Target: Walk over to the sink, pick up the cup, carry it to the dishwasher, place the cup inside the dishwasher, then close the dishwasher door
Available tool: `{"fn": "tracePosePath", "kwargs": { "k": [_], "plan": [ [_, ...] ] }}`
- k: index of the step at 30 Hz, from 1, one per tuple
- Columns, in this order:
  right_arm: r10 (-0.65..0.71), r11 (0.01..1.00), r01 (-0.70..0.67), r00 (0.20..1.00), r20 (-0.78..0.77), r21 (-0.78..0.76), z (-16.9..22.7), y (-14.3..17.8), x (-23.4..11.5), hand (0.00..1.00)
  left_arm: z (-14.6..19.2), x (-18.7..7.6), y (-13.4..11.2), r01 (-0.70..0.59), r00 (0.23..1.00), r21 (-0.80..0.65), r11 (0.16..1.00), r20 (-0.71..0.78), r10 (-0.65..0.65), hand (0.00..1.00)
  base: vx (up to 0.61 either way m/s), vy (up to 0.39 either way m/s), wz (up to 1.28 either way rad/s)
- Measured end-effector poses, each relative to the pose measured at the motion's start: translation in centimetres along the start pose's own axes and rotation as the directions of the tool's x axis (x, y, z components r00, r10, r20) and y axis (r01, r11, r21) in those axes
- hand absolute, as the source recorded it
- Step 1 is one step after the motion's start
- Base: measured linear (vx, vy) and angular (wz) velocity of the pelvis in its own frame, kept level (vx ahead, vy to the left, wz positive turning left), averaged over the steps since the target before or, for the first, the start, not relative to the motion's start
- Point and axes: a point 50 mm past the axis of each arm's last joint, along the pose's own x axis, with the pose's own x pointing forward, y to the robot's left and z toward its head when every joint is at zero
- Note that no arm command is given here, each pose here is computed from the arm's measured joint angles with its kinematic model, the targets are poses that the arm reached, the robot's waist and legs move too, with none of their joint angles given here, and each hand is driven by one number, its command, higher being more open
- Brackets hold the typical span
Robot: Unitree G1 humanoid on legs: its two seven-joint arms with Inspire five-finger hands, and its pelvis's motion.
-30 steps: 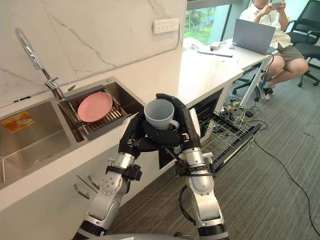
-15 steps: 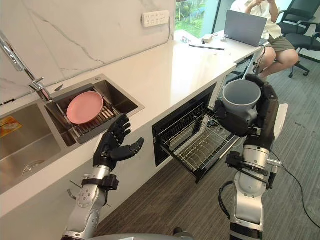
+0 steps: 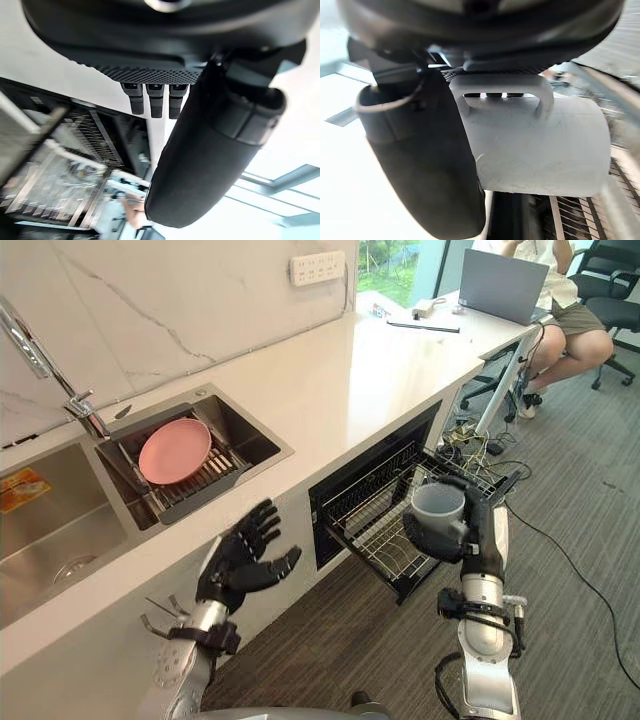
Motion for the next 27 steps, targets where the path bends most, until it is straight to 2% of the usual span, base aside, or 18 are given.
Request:
{"fn": "tracePosePath", "kwargs": {
  "k": [3, 7, 9, 13, 19, 27],
  "plan": [
    [0.015, 1.0, -0.016, 0.999, -0.049, -0.015, -1.2, 0.0, 0.0, 0.3, -3.0, -1.3, 1.2, -0.028, 0.988, 0.027, 0.999, -0.151, 0.032, 0.9, 0.0, -0.008, 0.07],
    [0.034, 0.998, -0.035, 0.999, -0.038, -0.044, -1.0, 0.0, 1.7, 0.3, -4.5, -2.0, 2.4, -0.042, 0.969, 0.095, 0.995, -0.237, 0.064, 0.9, -0.03, -0.013, 0.15],
    [0.03, 0.999, -0.03, 1.0, -0.001, -0.046, -0.1, 0.3, 3.7, 0.3, -4.9, -1.8, 3.2, -0.071, 0.961, 0.131, 0.989, -0.256, 0.103, 0.9, -0.06, -0.025, 0.14],
    [0.024, 0.997, -0.018, 0.996, 0.087, -0.073, 2.4, 0.4, 7.1, 0.3, -4.8, -0.5, 4.4, -0.135, 0.953, 0.179, 0.974, -0.247, 0.177, 0.9, -0.1, -0.007, 0.19],
    [-0.046, 0.996, 0.057, 0.986, 0.16, -0.063, 5.1, 0.2, 10.1, 0.3, -4.4, 0.5, 6.0, -0.25, 0.932, 0.205, 0.946, -0.215, 0.292, 0.9, -0.08, 0.002, 0.13],
    [-0.146, 0.983, 0.167, 0.961, 0.237, -0.071, 8.5, -1.1, 12.9, 0.3, -3.8, 1.7, 6.2, -0.304, 0.925, 0.211, 0.929, -0.168, 0.341, 0.9, -0.03, -0.005, 0.01]
  ]
}}
